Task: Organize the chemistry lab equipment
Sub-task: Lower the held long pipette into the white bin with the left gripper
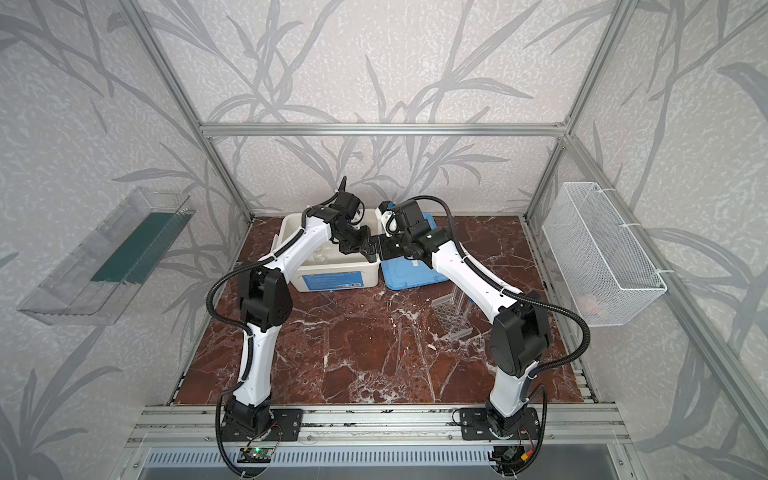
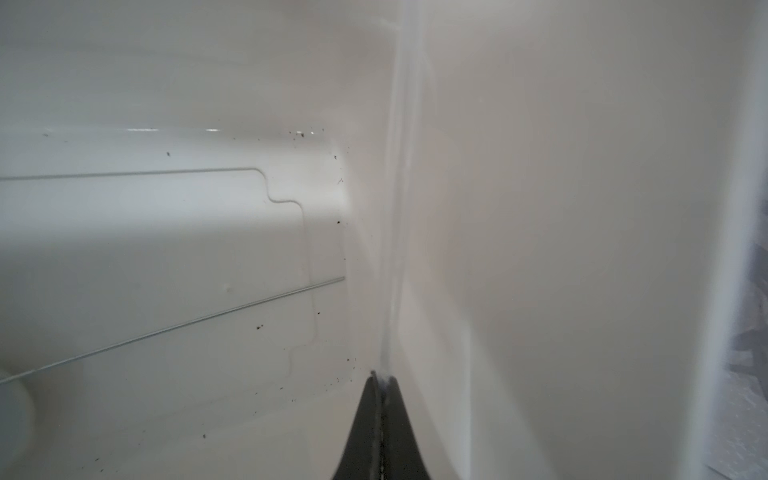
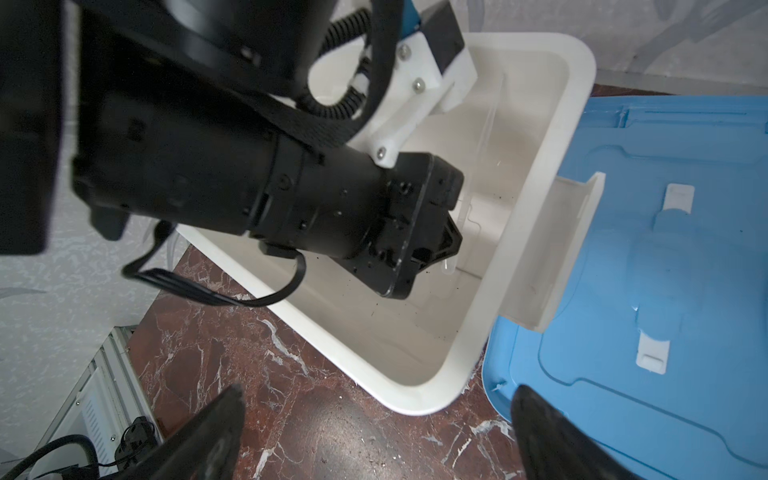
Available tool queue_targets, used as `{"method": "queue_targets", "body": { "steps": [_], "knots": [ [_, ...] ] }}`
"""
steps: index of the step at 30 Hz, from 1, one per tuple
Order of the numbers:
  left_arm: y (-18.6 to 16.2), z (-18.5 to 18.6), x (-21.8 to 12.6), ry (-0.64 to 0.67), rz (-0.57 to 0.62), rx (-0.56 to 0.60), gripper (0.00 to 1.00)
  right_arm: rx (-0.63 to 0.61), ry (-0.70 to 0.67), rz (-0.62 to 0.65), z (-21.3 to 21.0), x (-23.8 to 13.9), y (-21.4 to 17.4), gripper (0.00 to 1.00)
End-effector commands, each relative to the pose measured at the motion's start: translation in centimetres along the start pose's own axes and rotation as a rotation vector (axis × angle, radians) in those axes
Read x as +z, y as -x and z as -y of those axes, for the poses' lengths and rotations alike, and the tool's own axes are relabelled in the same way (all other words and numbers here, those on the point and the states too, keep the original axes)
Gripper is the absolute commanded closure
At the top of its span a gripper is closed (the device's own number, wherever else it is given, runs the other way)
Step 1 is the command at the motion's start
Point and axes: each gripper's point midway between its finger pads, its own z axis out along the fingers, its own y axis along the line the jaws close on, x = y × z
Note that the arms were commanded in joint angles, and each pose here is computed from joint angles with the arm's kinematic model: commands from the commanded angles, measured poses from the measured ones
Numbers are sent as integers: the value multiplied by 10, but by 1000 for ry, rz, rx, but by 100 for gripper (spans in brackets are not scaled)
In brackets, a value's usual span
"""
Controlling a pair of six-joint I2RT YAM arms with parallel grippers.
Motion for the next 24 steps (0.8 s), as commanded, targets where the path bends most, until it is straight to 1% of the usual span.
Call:
{"method": "queue_targets", "body": {
  "steps": [1, 6, 16, 19, 22, 24],
  "knots": [
    [-12, -6, 23, 6, -49, -12, 95, -14, -3, 18, 1, -3, 8, 2],
    [-19, -13, 39, 11, -77, -19, 94, -8, -10, 10, 4, 4, 4, 2],
    [-30, -29, 70, 30, -114, -27, 83, 11, -17, -13, 9, 13, -1, 2],
    [-32, -32, 71, 48, -120, -24, 80, 15, -39, -14, 13, 14, -1, 2],
    [-30, -33, 67, 63, -102, -19, 75, 28, -55, -24, 17, 17, -4, 2],
    [-28, -34, 66, 66, -96, -17, 69, 31, -53, -27, 16, 18, -5, 2]
  ]
}}
